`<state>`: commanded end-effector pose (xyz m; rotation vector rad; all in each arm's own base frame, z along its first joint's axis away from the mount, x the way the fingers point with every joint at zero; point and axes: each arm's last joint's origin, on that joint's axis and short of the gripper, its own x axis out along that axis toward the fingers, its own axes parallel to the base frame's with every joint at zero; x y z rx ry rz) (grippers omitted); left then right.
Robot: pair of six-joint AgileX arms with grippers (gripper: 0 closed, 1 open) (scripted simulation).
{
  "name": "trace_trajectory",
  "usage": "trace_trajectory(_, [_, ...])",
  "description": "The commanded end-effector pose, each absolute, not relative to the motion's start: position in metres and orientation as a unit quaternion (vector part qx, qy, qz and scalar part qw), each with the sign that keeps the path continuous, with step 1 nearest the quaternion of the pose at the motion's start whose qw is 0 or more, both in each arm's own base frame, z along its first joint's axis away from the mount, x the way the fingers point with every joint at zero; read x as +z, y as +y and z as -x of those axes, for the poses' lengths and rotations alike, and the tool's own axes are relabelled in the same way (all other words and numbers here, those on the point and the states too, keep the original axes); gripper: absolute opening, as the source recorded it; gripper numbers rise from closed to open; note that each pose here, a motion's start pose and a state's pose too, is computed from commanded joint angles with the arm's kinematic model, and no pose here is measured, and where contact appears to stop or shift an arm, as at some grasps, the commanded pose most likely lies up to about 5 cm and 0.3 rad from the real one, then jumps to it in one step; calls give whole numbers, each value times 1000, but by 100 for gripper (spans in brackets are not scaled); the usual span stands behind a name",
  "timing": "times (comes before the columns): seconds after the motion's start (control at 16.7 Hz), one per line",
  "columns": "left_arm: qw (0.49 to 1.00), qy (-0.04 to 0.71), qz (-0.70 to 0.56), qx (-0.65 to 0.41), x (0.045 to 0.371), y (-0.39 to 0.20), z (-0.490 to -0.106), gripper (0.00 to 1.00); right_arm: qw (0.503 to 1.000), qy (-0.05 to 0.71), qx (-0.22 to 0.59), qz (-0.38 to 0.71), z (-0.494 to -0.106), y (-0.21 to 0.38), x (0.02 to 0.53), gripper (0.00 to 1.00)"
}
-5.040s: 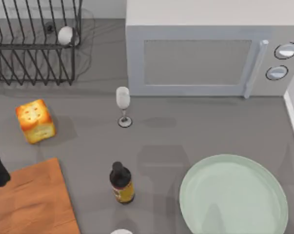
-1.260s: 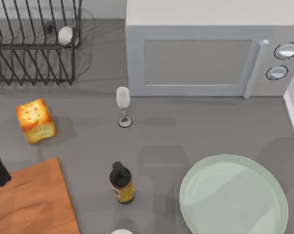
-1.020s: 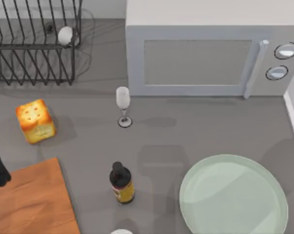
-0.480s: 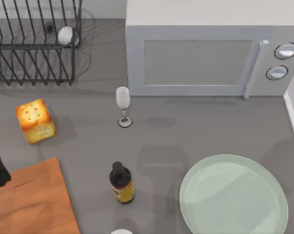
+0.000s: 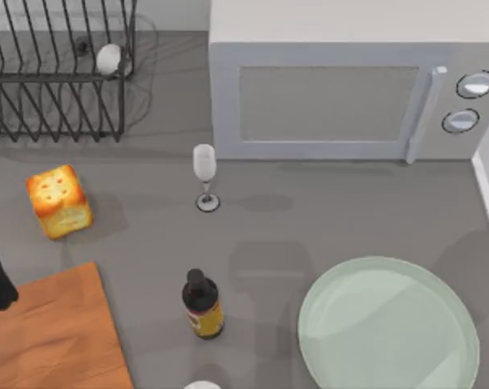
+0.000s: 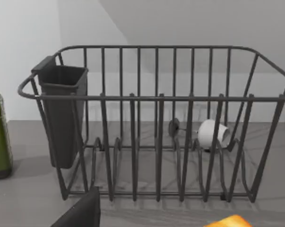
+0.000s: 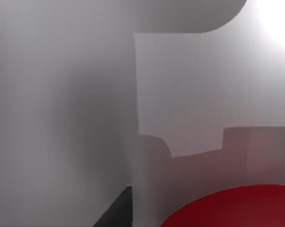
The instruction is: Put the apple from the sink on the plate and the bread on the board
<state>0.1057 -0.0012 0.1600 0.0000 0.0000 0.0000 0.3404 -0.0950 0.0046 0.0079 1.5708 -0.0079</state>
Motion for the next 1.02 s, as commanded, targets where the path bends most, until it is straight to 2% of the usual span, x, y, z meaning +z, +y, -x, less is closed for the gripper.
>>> trace_trajectory(0.48, [1000, 0, 0, 0, 160, -1, -106, 100, 707, 707, -4, -4, -340, -95, 5, 0])
trace_trajectory(0.54, [1000, 0, 0, 0, 160, -1, -106, 100, 727, 687, -6, -6, -348, -96, 35, 0])
trace_trajectory(0.72, [1000, 0, 0, 0, 160, -1, -106, 100, 728, 685, -6, -5, -351, -97, 47, 0])
trace_trajectory(1.02, [1000, 0, 0, 0, 160, -1, -106, 100, 721, 693, -5, -7, -350, -97, 108, 0])
